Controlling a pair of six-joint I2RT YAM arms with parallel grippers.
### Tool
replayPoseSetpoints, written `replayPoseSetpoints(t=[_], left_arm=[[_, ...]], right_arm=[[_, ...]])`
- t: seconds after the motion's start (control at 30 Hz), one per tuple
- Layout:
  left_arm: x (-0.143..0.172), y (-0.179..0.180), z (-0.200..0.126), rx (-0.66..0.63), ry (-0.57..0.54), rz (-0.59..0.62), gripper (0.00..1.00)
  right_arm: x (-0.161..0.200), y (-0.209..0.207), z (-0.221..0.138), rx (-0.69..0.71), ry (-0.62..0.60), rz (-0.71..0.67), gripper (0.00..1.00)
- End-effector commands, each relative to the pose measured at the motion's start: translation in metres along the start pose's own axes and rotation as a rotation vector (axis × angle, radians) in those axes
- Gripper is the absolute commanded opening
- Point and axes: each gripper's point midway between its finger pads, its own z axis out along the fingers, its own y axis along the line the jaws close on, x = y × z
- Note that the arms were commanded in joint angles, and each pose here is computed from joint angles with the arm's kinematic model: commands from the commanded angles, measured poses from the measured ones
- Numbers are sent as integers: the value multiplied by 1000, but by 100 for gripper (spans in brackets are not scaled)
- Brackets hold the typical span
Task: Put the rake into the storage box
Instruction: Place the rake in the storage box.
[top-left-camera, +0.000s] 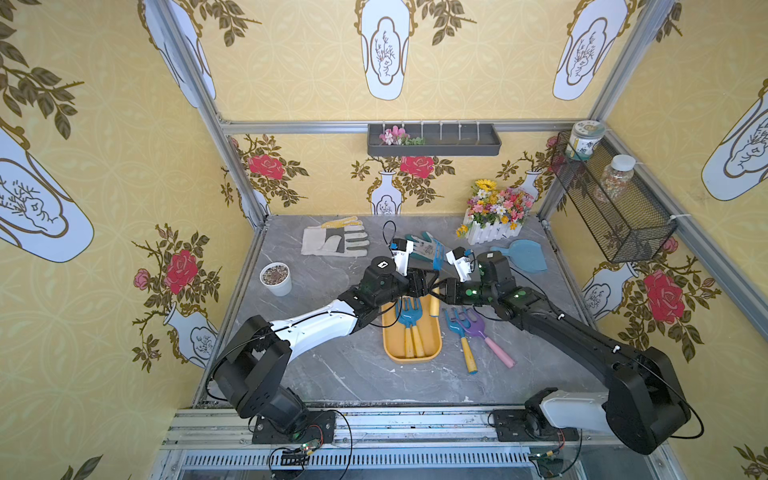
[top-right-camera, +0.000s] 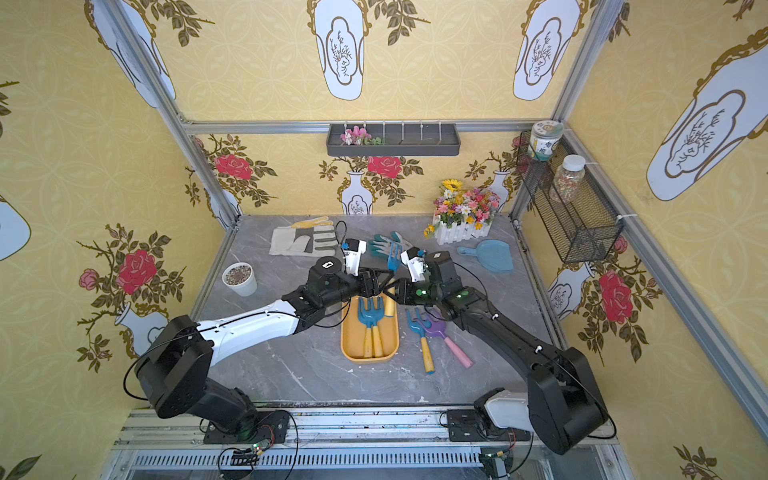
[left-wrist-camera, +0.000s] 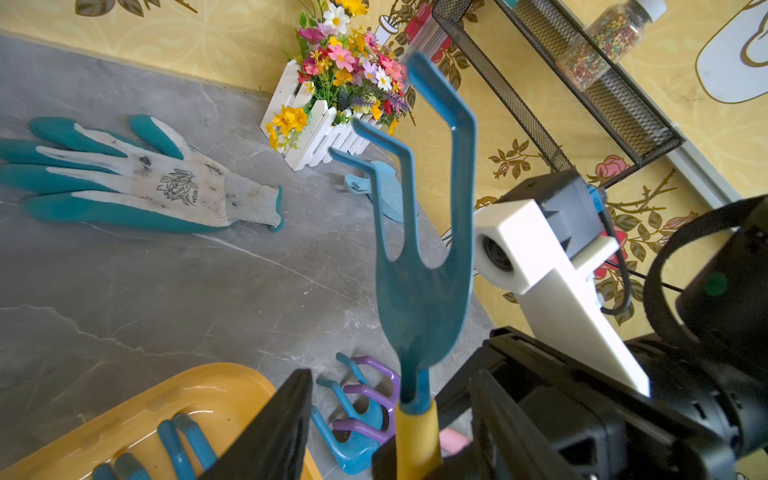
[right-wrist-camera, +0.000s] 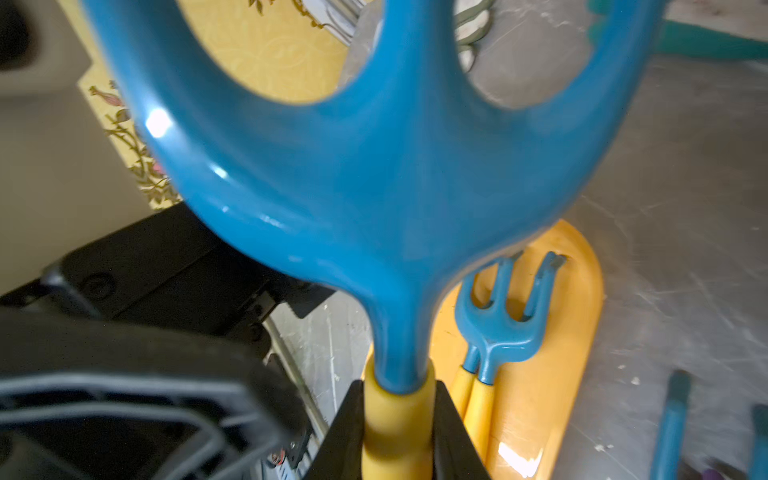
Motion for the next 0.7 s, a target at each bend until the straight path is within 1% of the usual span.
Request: replayPoseSetpoints(t=[0.0,0.07,0.2,0.33,0.4,0.47,0.53,0.57,0.6,0.67], left_arm=[[1,-3,3,33,5,-4,65],[2,-3,5,36,9,-4,64],[4,-3,8,45,21,-11,62],[7,-3,11,58,34,-26,57],[9,-3,13,65,39,-34,54],[10,-4,14,73,45,-39,40],[12,-4,15,76,54,-42,16],[13,-4,15,76,56,-42,7],[14,-3,14,74,59,-42,1],[16,0,14,57,66,-40,0]], right_arm=[[-6,27,-3,-139,3,-61,0],[-5,35,-6,-179,7,-74,0],[-2,43,-10,-212,20,-86,0],[2,43,-9,-228,36,-75,0],[4,43,-9,-232,39,-65,0],[3,43,-9,-235,34,-59,0],[4,40,-8,-228,32,-47,0],[4,40,-7,-227,32,-47,0],[4,39,-7,-223,31,-44,0],[4,37,-7,-213,26,-41,0]])
